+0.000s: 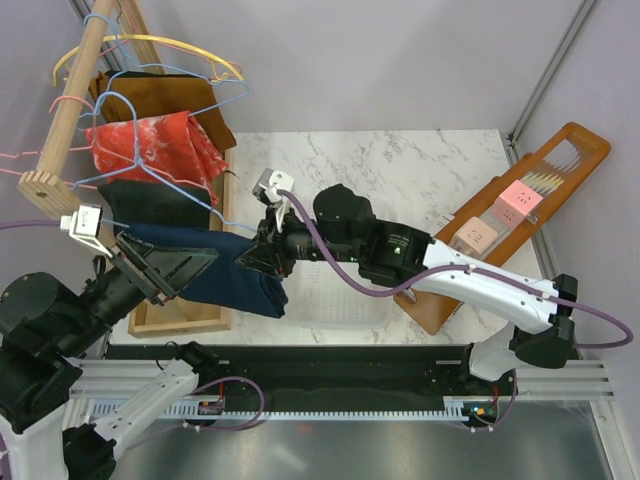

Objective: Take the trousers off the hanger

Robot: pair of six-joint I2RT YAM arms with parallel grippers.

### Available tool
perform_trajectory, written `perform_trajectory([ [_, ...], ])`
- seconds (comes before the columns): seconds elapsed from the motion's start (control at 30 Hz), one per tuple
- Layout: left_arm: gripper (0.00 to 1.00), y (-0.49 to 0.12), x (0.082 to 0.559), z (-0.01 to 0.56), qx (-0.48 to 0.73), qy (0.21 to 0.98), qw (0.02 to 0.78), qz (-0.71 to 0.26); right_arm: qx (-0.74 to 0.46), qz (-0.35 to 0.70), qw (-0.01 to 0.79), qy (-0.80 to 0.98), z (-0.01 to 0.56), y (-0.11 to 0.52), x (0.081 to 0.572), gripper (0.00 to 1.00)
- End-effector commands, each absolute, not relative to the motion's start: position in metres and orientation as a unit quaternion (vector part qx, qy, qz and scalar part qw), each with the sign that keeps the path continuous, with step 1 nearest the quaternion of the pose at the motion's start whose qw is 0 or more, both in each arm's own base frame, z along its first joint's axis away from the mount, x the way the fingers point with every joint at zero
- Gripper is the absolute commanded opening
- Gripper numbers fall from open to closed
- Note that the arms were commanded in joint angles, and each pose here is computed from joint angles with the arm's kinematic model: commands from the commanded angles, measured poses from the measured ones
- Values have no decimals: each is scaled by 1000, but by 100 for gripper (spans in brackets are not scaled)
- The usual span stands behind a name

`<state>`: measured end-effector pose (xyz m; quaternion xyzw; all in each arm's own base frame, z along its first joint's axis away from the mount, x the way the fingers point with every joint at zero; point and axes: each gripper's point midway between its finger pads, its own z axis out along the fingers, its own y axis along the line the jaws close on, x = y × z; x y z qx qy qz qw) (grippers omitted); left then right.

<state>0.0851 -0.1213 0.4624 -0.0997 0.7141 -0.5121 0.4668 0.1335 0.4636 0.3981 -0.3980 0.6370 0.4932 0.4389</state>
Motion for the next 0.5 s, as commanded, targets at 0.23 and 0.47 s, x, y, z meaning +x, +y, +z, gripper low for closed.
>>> perform_trajectory([
  [0.23, 73, -121, 142, 494, -159, 689, 519, -479, -383, 542, 479, 575, 462, 424, 98, 0],
  [0.47, 73, -120, 161, 488, -172, 699, 530, -448, -384, 545, 471, 577, 460, 418, 84, 0],
])
